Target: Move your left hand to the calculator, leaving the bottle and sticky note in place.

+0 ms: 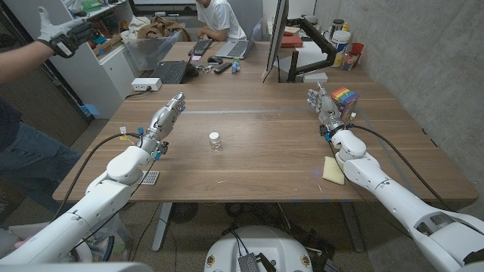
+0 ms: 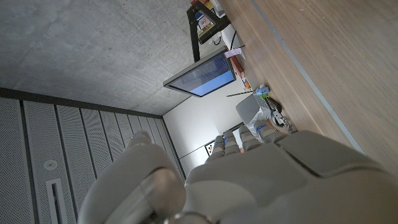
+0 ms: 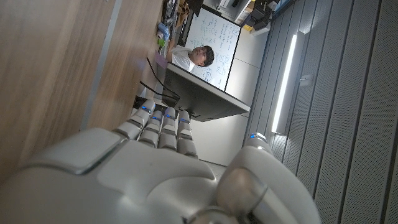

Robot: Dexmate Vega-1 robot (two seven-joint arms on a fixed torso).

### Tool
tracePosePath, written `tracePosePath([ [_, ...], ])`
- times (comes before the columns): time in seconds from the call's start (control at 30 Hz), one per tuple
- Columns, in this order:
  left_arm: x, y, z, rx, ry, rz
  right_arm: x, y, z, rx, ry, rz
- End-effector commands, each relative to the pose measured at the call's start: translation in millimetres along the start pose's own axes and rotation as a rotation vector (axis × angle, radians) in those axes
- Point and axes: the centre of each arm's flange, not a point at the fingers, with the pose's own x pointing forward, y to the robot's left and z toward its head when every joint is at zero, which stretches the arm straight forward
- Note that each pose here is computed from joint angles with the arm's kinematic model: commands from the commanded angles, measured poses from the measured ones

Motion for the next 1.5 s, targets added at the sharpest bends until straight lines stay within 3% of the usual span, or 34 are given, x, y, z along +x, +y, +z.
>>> tracePosePath([
  [0.03, -14.3, 8.4, 2.7, 0.031, 0.007, 0.0, -1.9, 2.3, 2.4, -0.005, -0.003, 0.006],
  [1.5, -51.0, 26.6, 27.9, 0.17, 0.023, -0.018, -4.9, 5.4, 0.4, 0.004, -0.003, -0.017],
])
